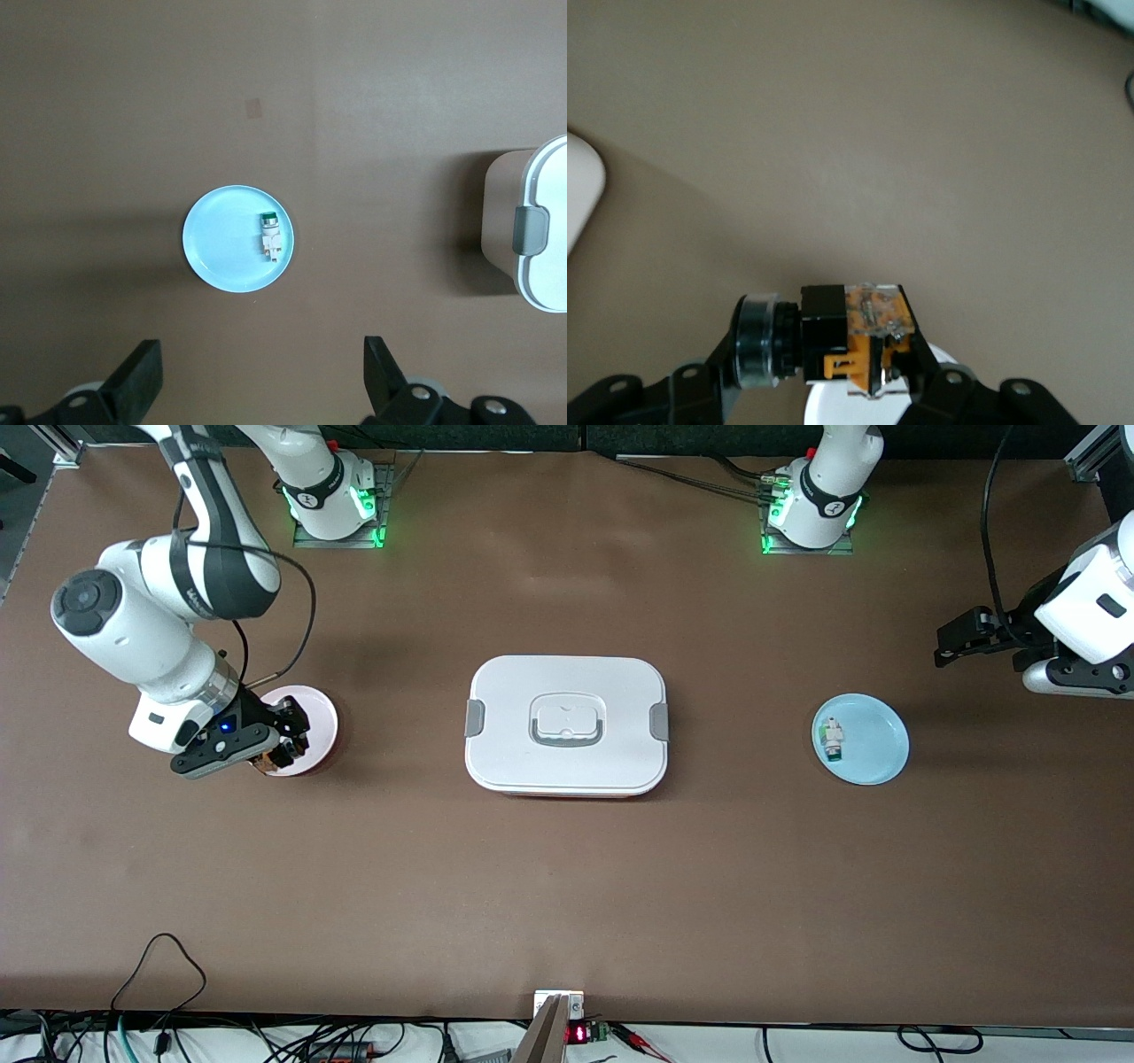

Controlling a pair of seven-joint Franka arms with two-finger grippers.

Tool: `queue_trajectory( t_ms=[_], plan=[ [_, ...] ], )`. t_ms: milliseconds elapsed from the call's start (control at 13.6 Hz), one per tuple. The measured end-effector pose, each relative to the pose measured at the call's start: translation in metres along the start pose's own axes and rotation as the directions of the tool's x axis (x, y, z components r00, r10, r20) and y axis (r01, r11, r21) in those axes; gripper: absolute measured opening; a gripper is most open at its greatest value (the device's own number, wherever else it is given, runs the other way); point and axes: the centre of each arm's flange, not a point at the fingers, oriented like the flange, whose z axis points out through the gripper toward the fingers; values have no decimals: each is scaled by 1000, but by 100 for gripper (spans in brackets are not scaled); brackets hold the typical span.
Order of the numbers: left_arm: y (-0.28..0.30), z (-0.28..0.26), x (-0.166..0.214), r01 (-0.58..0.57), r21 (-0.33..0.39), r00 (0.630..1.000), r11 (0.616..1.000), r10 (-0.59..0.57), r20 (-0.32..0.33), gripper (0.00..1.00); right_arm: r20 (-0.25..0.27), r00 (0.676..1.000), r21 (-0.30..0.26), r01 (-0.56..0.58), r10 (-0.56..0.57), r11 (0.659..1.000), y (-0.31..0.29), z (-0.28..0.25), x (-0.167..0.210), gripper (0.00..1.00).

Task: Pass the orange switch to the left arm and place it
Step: 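Lift the switch with the right gripper while the left gripper approaches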

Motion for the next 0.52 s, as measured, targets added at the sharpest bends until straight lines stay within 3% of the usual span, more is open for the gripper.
queue_trajectory(
  t_ms=[295, 516],
  plan=[
    [0, 0, 0, 0, 0, 1000, 1000, 0, 0, 100, -93, 990, 10, 108, -107, 994, -58, -45, 39, 73],
    [0, 0, 0, 0, 0, 1000, 1000, 0, 0, 100, -168, 955, 8, 247, -242, 969, -112, -81, 61, 73]
  ],
)
